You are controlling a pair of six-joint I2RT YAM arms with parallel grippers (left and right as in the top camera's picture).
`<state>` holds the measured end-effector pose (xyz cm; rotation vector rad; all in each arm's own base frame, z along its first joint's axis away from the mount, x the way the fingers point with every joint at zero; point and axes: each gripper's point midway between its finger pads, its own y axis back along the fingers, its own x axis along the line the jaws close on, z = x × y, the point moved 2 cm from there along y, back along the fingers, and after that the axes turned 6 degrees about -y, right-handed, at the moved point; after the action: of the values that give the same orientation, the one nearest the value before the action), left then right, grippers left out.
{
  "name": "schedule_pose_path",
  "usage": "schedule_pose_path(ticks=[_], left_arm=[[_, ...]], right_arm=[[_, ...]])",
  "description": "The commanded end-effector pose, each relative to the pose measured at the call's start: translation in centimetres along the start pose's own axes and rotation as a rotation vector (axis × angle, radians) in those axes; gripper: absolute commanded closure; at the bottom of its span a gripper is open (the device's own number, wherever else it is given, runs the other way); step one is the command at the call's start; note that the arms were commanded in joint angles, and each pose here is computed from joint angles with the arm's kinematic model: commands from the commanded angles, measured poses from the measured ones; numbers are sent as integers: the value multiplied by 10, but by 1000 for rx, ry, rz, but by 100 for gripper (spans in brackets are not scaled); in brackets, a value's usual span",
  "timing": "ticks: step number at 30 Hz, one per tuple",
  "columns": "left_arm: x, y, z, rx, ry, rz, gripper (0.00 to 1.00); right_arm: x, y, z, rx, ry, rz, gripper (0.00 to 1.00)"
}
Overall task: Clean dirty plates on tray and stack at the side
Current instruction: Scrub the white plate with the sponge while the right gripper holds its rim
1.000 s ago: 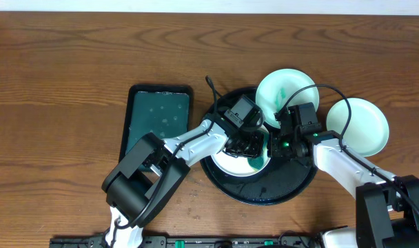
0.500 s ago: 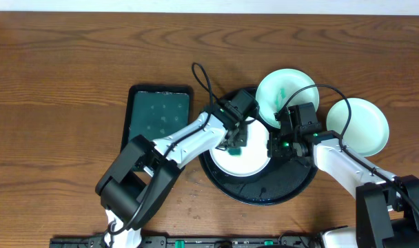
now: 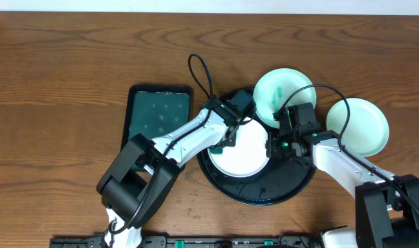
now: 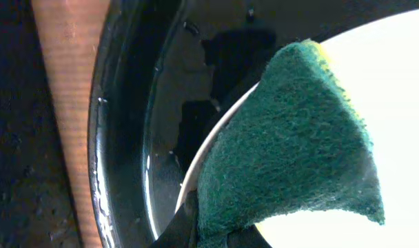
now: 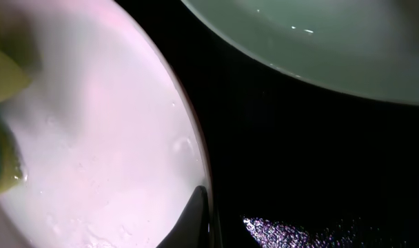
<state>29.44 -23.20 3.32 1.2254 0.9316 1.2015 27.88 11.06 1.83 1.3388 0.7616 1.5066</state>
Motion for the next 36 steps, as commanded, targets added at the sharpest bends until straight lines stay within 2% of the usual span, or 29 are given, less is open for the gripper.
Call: schedule_pose_path(ticks=[1,7,14,22,32,36], left_arm=[[11,-23,-28,167,9,-15,93],[-43,-13,-52,318,2,-359,93],[-77,-2,-59,314,-79,-491,93],[-110,3,-64,254,-163,-541,92],[-118,5,-76,255,-238,-541,92],[-90,-6,-80,263,-218,-368,93]], right_arm=[[-15,-8,-15,50,-7,-68,99],[-15,-8,-15,51,-8,-68,99],[-15,-8,-15,50,-8,-68,99],[-15,-8,-15,51,-8,-69,99],[-15,-8,-15,50,-8,-68,99],[-15,-8,-15,50,-8,-68,99]])
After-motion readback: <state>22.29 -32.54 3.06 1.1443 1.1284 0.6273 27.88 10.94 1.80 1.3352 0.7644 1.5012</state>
